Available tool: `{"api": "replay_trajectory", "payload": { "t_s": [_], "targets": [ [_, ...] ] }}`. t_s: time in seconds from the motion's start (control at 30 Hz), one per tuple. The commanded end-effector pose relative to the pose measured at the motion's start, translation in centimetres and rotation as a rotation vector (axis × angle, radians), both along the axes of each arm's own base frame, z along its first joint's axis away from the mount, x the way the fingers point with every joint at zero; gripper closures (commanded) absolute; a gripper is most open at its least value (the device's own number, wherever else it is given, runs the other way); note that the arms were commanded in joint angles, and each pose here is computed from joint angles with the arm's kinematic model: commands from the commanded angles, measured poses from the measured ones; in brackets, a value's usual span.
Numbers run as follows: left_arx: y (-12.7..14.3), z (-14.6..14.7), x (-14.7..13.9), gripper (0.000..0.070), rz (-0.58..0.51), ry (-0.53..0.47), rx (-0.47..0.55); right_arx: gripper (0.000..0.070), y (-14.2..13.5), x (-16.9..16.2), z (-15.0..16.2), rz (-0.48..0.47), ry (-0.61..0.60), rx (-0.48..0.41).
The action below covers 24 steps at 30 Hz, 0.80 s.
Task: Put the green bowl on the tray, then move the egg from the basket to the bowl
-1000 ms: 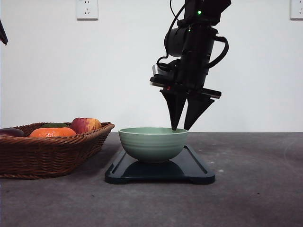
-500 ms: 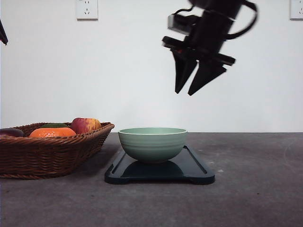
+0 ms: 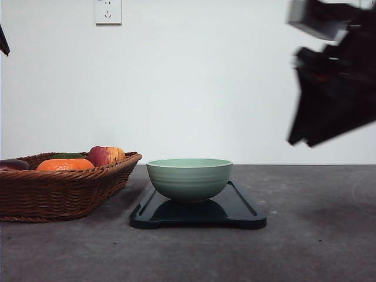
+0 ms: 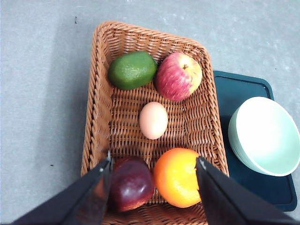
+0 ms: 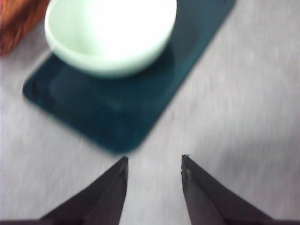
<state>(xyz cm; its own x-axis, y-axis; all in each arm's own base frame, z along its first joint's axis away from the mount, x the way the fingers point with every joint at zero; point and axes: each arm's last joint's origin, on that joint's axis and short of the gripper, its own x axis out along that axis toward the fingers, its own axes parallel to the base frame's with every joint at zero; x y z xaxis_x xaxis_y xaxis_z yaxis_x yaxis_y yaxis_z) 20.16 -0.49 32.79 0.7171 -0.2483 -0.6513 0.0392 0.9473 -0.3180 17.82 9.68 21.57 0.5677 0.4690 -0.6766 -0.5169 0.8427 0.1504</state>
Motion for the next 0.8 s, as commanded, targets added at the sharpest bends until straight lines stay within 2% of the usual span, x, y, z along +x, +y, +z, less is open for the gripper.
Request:
{"api": "replay_trajectory", "payload": {
  "t_s": [0.0, 0.2, 0.33, 0.5, 0.6, 0.73, 0.77],
  "targets": [
    [0.0, 0.7, 0.2, 0.0343, -0.009, -0.026, 0.006, 0.0487, -0.4, -1.1, 0.1, -0.028, -0.015, 0.051],
    [-0.5, 0.8, 0.2, 0.0343, -0.031, -0.028, -0.031, 0.0487, -1.9, -3.9, 1.6, -0.087, -0.115, 0.181],
    [-1.5, 0.8, 0.5, 0.0341, -0.091, -0.035, -0.045, 0.0486, -2.4, -4.5, 2.4, -0.117, -0.179, 0.190],
    [-3.2, 0.5, 1.8, 0.0339, -0.157, 0.005, -0.037, 0.0486, -2.5, -4.6, 2.5, -0.120, -0.180, 0.188],
    [-4.3, 0.1, 3.3, 0.0339, -0.167, 0.042, 0.019, 0.0486, -2.5, -4.7, 2.4, -0.120, -0.175, 0.185],
    [-6.2, -0.7, 5.8, 0.0334, -0.183, 0.109, 0.164, 0.0486, -2.5, -4.7, 2.3, -0.121, -0.162, 0.177],
    [-6.6, -0.9, 6.5, 0.0312, -0.178, 0.128, 0.198, 0.0486, -2.5, -4.7, 2.3, -0.121, -0.159, 0.176]
  ]
}}
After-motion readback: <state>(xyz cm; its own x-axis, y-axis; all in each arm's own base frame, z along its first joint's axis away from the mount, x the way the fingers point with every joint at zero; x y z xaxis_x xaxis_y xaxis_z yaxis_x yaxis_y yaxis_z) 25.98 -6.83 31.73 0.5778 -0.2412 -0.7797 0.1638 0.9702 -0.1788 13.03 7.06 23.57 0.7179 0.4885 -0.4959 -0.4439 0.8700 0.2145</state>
